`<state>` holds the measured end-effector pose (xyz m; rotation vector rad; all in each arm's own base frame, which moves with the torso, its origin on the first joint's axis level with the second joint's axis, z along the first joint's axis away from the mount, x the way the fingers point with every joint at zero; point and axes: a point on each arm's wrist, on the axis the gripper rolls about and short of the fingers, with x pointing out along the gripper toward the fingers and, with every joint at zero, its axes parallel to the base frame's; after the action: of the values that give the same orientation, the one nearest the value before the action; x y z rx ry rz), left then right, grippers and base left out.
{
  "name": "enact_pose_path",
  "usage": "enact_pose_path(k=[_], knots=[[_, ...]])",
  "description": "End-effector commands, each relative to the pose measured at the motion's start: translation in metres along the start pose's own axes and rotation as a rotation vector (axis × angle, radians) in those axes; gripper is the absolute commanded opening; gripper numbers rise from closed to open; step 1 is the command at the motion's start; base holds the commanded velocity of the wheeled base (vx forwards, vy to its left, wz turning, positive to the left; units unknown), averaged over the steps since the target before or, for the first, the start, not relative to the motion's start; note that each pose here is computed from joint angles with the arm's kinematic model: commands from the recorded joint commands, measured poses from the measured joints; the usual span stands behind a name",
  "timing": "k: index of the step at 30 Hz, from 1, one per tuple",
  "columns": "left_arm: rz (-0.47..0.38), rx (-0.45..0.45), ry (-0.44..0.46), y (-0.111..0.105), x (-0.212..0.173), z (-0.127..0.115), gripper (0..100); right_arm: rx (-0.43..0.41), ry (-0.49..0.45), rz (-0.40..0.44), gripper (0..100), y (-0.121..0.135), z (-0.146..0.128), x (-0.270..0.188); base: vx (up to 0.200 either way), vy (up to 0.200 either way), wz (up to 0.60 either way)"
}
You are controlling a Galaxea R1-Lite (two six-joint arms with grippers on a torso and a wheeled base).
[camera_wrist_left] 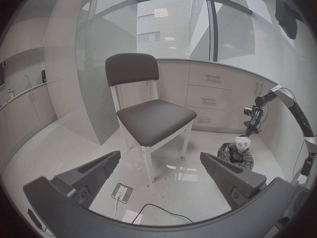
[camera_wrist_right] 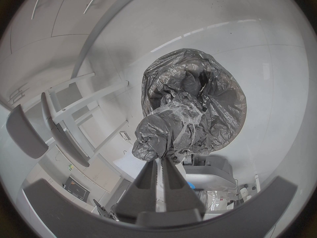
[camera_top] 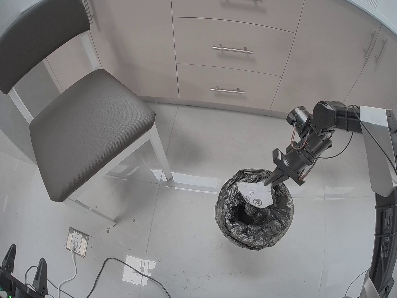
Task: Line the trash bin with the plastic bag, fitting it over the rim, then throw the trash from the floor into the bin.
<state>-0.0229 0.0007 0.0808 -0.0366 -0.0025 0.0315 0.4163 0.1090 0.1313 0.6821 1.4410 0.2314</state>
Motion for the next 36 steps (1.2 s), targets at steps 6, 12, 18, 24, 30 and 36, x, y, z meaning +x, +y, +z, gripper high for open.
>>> enact_pose_path(k=[6, 12, 18, 24, 30, 36], knots=[[0.001, 0.000, 0.000, 0.000, 0.000, -0.005, 100, 0.030, 0.020, -0.019, 100, -0.010, 0.006, 0.012, 0.000, 0.000, 0.00], [0.001, 0.000, 0.000, 0.000, 0.000, -0.005, 100, 0.036, -0.021, -0.055, 100, -0.012, 0.009, 0.011, 0.000, 0.000, 0.00], [-0.001, 0.000, 0.000, 0.000, 0.000, -0.005, 100, 0.018, -0.028, -0.067, 100, -0.003, 0.003, 0.011, 0.000, 0.000, 0.00], [0.001, 0.000, 0.002, 0.000, 0.000, -0.005, 100, -0.040, -0.010, -0.067, 0, 0.017, -0.013, 0.019, 0.000, 0.000, 0.00], [0.001, 0.000, -0.001, 0.000, 0.000, -0.005, 100, -0.096, 0.015, -0.094, 0, 0.034, -0.029, 0.037, 0.000, 0.000, 0.00], [0.001, 0.000, 0.000, 0.000, 0.000, -0.005, 100, -0.155, 0.018, -0.192, 0, 0.044, -0.043, 0.075, 0.000, 0.000, 0.00]])
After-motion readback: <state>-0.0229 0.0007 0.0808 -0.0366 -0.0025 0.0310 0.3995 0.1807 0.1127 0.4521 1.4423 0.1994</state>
